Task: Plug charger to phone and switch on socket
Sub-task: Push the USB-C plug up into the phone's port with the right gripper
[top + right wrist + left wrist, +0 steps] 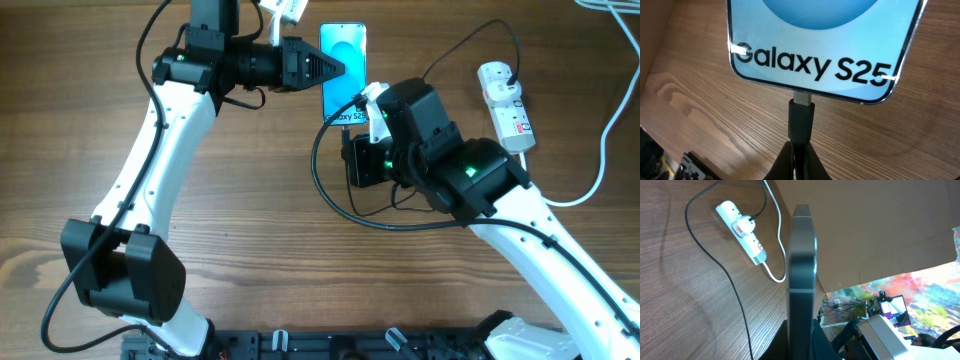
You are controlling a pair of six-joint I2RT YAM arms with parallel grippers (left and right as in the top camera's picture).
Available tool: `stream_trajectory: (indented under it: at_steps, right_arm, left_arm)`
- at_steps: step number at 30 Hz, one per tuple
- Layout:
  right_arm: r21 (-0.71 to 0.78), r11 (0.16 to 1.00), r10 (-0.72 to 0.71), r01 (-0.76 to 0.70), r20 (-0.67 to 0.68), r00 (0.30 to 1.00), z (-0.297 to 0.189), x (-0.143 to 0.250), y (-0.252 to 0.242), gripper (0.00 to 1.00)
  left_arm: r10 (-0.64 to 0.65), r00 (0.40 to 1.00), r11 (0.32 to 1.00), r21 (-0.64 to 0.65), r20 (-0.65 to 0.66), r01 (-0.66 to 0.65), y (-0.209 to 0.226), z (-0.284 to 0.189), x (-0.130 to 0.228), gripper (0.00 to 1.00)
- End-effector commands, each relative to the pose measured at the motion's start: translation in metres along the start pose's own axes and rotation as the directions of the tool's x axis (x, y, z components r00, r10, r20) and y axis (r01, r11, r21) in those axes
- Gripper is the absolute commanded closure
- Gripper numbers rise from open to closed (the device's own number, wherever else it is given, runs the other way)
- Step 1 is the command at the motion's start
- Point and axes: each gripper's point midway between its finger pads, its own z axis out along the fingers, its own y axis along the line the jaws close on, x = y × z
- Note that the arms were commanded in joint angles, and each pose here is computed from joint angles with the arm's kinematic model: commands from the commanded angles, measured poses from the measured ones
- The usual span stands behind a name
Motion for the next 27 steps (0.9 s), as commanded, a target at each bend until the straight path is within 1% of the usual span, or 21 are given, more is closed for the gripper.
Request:
stream_trajectory:
  at_steps: [1, 27]
  right_arm:
    - [0.003, 1.0, -0.012, 0.012, 0.027, 1.0, -0.0027, -0.01, 0.0036, 0.96]
    - [0.003, 1.0, -0.022, 0.022, 0.036, 0.999, -0.0026, -0.012, 0.0039, 0.96]
  left_arm:
    - [0.038, 0.999, 0.998, 0.049, -0.013, -0.038, -0.0135, -0.0002, 0.0014, 0.96]
    - [0.042, 0.999, 0.997, 0.059, -0.017, -0.041, -0.0153, -0.0003, 0.0022, 0.96]
